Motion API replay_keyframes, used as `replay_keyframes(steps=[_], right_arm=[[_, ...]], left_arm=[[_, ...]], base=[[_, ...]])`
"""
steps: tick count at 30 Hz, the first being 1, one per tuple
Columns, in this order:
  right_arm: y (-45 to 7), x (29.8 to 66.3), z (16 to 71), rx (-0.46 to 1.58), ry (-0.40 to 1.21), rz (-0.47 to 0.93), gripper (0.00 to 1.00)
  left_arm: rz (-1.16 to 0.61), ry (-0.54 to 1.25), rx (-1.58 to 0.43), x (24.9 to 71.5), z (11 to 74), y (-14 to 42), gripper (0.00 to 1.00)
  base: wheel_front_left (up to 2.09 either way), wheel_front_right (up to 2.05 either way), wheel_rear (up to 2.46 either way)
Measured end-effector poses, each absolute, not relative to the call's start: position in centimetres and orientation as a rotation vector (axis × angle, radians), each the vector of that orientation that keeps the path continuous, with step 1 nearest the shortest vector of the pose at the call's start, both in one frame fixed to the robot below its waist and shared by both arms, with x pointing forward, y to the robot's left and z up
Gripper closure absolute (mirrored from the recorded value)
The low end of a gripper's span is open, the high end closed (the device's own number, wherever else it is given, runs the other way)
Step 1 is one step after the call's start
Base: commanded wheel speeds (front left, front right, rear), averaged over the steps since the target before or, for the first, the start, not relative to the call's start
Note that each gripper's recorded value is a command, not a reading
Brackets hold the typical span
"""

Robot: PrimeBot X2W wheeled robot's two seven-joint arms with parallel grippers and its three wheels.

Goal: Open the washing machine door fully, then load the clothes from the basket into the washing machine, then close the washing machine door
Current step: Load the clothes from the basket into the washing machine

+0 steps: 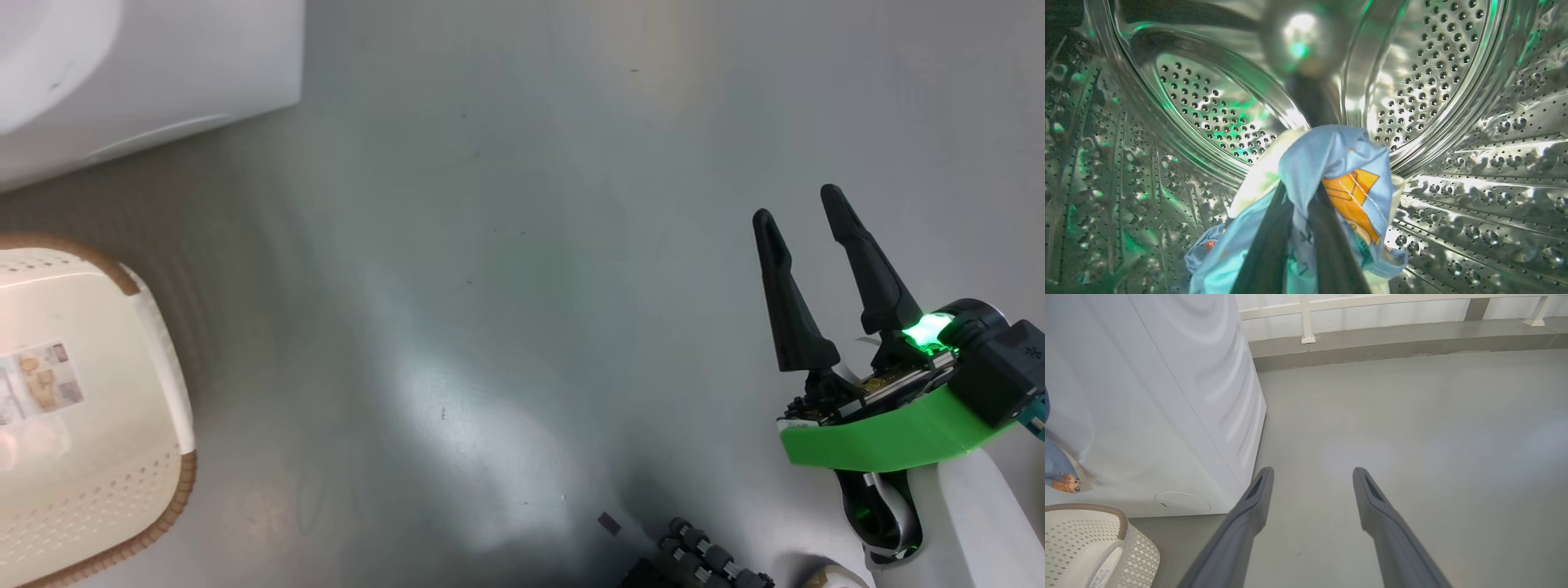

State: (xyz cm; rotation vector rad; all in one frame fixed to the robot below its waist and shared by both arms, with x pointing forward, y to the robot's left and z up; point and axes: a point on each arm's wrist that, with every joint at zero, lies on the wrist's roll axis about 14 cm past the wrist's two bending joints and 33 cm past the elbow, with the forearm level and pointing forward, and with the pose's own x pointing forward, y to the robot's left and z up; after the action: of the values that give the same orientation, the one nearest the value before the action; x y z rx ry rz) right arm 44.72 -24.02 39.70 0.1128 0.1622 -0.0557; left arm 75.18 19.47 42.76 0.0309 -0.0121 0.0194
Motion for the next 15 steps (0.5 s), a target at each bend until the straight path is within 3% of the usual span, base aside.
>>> replay_keyframes(steps=[2, 4, 5, 15], right_arm=[[-23.9, 44.8, 39.8, 0.112, 0.158, -0.047, 0.0], [-23.8, 44.9, 40.1, 0.112, 0.152, -0.039, 0.0], [-23.7, 45.0, 40.2, 0.112, 0.148, -0.036, 0.0], [-23.7, 45.3, 42.2, 0.11, 0.092, -0.023, 0.0]], left_arm=[[0.021, 0.006, 0.015, 74.7, 42.4, 19.6, 0.96], [0.021, 0.022, 0.002, 74.5, 42.4, 19.8, 0.52], [0.021, 0.021, -0.007, 74.3, 42.6, 19.9, 0.0], [0.015, 0.007, -0.059, 72.2, 43.6, 20.3, 0.0]], base=[[0.0, 0.0, 0.0], [0.0, 0.0, 0.0], [0.0, 0.0, 0.0], [0.0, 0.0, 0.0]])
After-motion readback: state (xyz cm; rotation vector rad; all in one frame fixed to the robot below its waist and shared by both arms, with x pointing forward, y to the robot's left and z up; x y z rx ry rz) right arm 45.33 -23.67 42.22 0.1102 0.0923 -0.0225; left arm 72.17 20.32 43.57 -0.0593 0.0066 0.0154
